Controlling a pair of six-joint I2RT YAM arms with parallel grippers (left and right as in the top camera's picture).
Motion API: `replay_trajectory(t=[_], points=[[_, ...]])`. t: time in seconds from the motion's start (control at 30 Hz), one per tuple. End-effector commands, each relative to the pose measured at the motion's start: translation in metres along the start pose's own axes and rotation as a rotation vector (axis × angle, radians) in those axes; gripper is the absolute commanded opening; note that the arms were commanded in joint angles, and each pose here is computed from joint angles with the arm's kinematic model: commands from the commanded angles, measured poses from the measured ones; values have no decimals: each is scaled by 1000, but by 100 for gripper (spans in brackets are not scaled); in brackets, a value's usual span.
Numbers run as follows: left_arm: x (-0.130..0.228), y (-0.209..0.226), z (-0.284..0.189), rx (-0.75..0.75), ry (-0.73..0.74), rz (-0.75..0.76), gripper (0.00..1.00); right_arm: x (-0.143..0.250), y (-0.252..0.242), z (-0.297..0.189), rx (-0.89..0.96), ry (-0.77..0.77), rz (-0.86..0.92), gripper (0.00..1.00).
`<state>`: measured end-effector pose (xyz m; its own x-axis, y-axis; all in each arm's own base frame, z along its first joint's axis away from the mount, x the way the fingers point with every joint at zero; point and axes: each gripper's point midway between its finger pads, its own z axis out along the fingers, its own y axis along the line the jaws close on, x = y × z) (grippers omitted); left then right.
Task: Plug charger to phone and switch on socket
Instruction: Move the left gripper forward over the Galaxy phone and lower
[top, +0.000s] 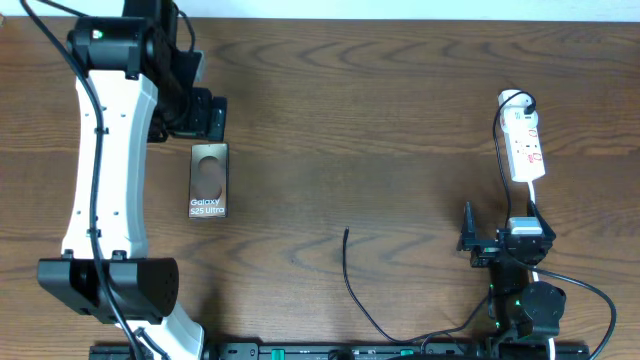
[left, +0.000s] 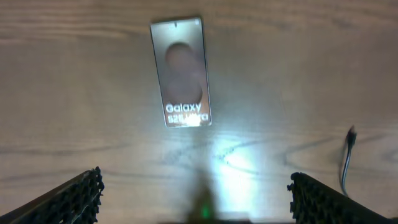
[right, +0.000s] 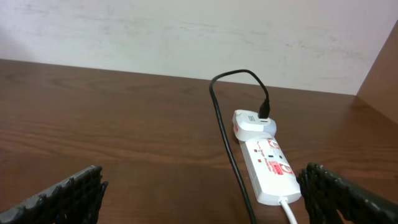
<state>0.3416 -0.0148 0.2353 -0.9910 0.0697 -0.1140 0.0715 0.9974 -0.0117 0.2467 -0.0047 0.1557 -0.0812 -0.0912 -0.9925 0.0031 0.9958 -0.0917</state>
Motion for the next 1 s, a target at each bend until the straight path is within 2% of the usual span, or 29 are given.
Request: replay_trajectory(t=[0.0, 0.27, 0.7, 0.97], points=[[7, 3, 11, -13, 44, 0, 95, 1, 1, 0, -5, 2, 11, 99], [13, 6, 47, -28, 68, 0, 95, 1, 2, 0, -5, 1, 11, 99], [26, 6, 88, -29, 9, -3, 96, 1, 2, 0, -5, 1, 11, 99], [20, 7, 119, -31, -30, -3, 96, 1, 1, 0, -5, 2, 11, 99]])
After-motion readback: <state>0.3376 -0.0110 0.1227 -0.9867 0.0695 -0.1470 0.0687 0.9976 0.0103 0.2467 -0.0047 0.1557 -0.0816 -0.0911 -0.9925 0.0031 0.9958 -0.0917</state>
